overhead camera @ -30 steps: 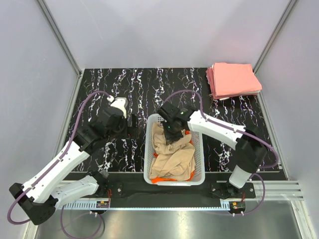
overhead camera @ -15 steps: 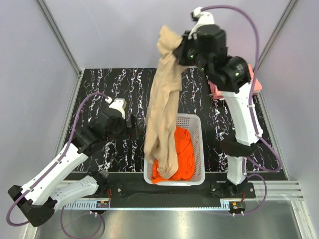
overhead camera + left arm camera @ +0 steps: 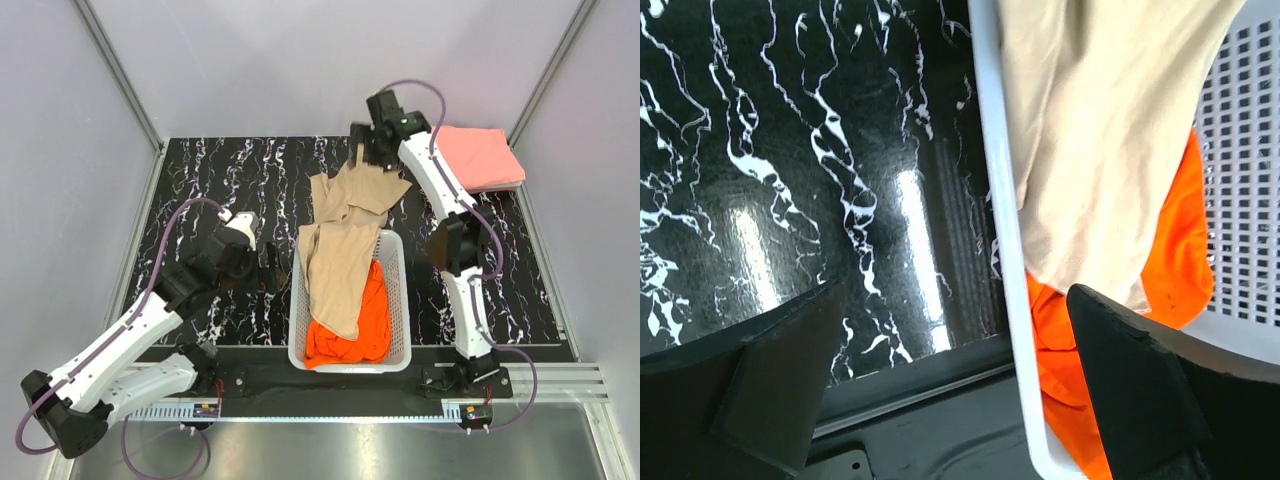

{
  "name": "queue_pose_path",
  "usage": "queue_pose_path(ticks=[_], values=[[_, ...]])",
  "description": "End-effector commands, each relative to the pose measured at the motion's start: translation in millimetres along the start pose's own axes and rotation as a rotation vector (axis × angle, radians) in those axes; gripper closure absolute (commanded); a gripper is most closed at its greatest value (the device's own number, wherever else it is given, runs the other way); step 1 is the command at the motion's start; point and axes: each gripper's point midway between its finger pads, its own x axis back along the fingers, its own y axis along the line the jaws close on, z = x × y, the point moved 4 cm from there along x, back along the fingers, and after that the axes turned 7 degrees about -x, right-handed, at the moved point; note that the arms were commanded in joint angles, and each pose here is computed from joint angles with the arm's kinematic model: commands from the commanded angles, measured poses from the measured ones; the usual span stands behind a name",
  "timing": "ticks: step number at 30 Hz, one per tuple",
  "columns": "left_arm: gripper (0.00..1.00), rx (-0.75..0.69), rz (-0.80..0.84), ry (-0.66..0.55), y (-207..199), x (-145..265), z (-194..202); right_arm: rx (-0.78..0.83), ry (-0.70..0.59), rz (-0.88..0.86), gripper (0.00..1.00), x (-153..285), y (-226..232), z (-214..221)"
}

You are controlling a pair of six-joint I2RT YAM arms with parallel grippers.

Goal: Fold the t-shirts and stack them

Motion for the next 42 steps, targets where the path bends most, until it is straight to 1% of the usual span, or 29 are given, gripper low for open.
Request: queue_pose_path(ticks=[1,2,3,4,6,7,8,9,10,13,15,19,20,24,27,31,32,35,37,42], values=[[0.01,0.014,0.05,-0.049,-7.7,1.2,-9.0,0.012,0.044,-0.149,0.0,68.7,26.1,20.2],[0.01,0.015,0.049,-0.046,-7.6,0.6,-8.3,0.009,0.055,-0.167,0.0,74.9,26.4,25.2],[0.01,0.016,0.046,-0.044,-7.4,-0.7,-7.8,0.007,0.043,-0.183,0.0,90.7,25.3,25.7],[0.01,0.019,0.047,-0.045,-7.6,-1.1,-7.9,-0.002,0.106,-0.154,0.0,82.2,16.1,45.3],[0.01,0.024,0.047,-0.043,-7.7,-3.7,-6.8,-0.006,0.161,-0.181,0.0,91.5,14.5,63.9],[0.01,0.025,0.047,-0.043,-7.7,-4.4,-6.4,-0.007,0.229,-0.159,0.0,80.9,6.6,86.9],[0.01,0.026,0.045,-0.036,-7.0,-6.2,-4.1,-0.003,0.262,-0.161,0.0,80.0,5.1,98.5],[0.01,0.026,0.048,-0.041,-7.7,-6.7,-5.3,0.012,0.261,-0.184,0.0,83.2,10.9,106.1],[0.01,0.026,0.048,-0.038,-7.5,-7.6,-4.1,0.018,0.309,-0.166,0.0,75.4,4.1,125.0],[0.01,0.027,0.047,-0.033,-7.5,-10.2,-3.0,0.025,0.355,-0.165,0.02,68.5,2.4,145.1],[0.01,0.03,0.048,-0.033,-7.6,-10.5,-2.8,0.031,0.364,-0.168,0.03,62.6,3.3,149.7],[0.01,0.034,0.05,-0.037,-6.9,-9.3,-1.4,0.03,0.39,-0.16,0.09,52.1,3.1,154.7],[0.01,0.034,0.049,-0.039,-5.9,-8.6,0.0,0.03,0.396,-0.157,0.13,50.4,2.9,155.8],[0.01,0.038,0.045,-0.048,-2.8,-7.2,3.7,0.056,0.42,-0.113,0.16,49.1,1.3,170.1],[0.01,0.042,0.042,-0.049,-1.2,-7.1,6.3,0.083,0.449,-0.064,0.16,56.3,-1.9,191.2],[0.01,0.043,0.042,-0.042,-0.1,-7.9,9.7,0.093,0.417,-0.014,0.15,76.7,-6.4,203.6],[0.01,0.044,0.042,-0.044,0.1,-7.6,9.5,0.088,0.393,-0.024,0.14,87.1,-5.7,201.0],[0.01,0.043,0.042,-0.042,0.1,-7.8,10.1,0.076,0.38,-0.015,0.13,99.1,-11.2,206.7],[0.01,0.046,0.04,-0.038,0.4,-8.7,11.2,0.067,0.374,0.035,0.12,96.7,-23.1,214.3],[0.01,0.053,0.042,-0.034,-0.2,-9.6,11.8,0.065,0.406,0.04,0.12,76.0,-30.4,235.2]])
